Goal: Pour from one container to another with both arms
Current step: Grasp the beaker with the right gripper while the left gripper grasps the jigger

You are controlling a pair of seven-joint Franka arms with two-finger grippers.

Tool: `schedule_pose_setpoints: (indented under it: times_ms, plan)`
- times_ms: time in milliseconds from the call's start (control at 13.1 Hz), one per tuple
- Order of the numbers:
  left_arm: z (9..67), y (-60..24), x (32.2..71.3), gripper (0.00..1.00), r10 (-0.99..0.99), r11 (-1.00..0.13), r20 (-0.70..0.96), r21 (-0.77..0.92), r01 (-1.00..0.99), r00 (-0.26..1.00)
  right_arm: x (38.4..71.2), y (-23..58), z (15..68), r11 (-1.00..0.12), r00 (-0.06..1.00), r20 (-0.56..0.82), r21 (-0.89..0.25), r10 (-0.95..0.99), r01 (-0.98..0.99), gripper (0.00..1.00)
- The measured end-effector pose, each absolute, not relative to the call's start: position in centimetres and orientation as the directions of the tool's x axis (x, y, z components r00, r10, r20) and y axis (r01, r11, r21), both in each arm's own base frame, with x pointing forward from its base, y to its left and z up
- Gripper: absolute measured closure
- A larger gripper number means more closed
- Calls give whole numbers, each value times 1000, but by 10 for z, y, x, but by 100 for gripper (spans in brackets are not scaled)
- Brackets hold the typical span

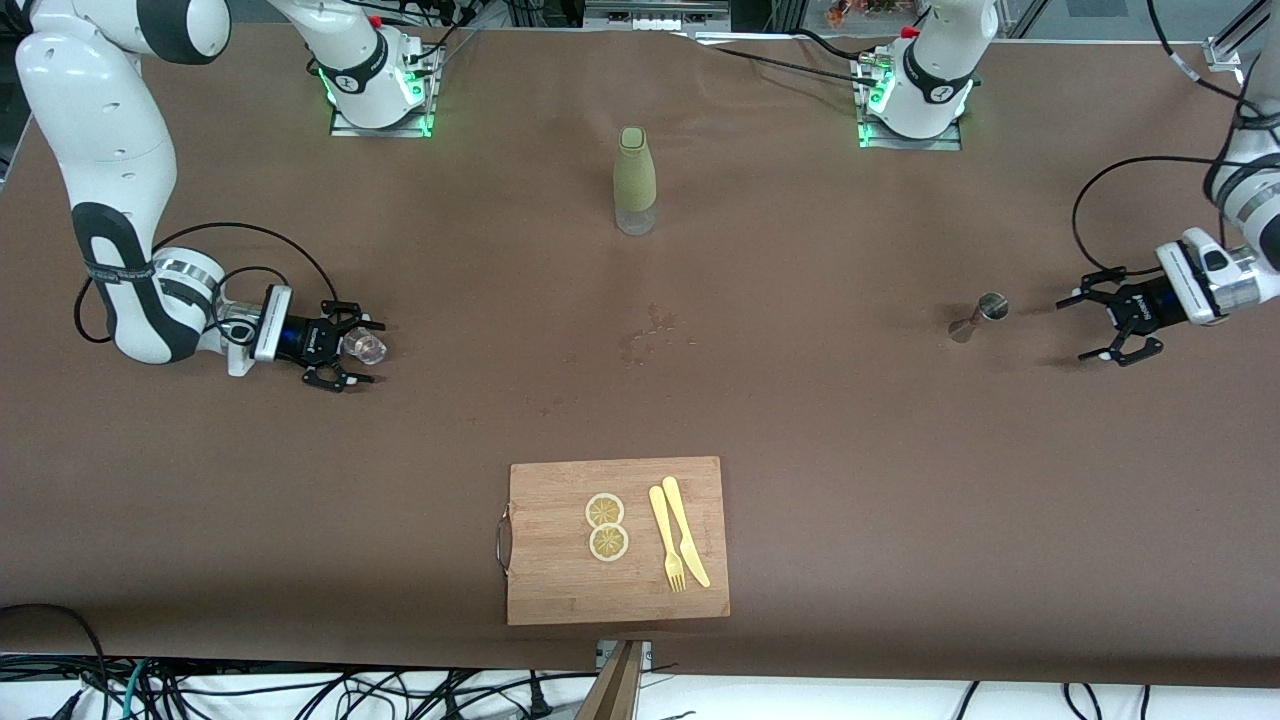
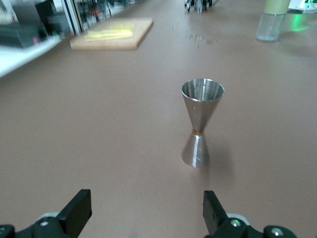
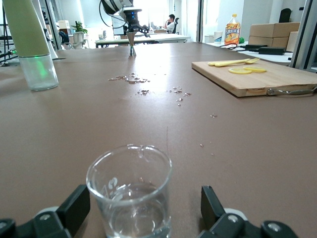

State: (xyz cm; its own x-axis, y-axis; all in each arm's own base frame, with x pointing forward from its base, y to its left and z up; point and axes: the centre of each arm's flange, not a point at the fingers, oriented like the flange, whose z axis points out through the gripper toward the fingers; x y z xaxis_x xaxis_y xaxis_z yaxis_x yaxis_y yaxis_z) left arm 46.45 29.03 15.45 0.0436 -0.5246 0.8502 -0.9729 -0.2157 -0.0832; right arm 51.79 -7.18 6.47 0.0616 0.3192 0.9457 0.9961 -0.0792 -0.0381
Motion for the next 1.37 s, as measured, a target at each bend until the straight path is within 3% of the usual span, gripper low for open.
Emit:
schedule_pose_setpoints:
  times_ms: [457,609,685,990,1370]
  plan:
    - [118,254,462,0,-396,-163,917,-17,-987,49,513,-68,57,-72,75,952,-56,296,996,9]
    - [113,238,468,0,-379,-129,925,-38,-991,15,513,-68,57,-76,76,953,-56,292,996,30]
    - [110,231,471,0,-376,-114,927,-40,-993,5,513,-68,57,-77,75,954,-55,292,996,45]
    - [97,210,476,2,-369,-64,929,-40,-997,-14,513,-68,57,-77,76,954,-56,291,995,85]
    - [85,201,471,19,-333,-41,943,-35,-999,-19,514,-68,57,-79,79,954,-58,289,995,88]
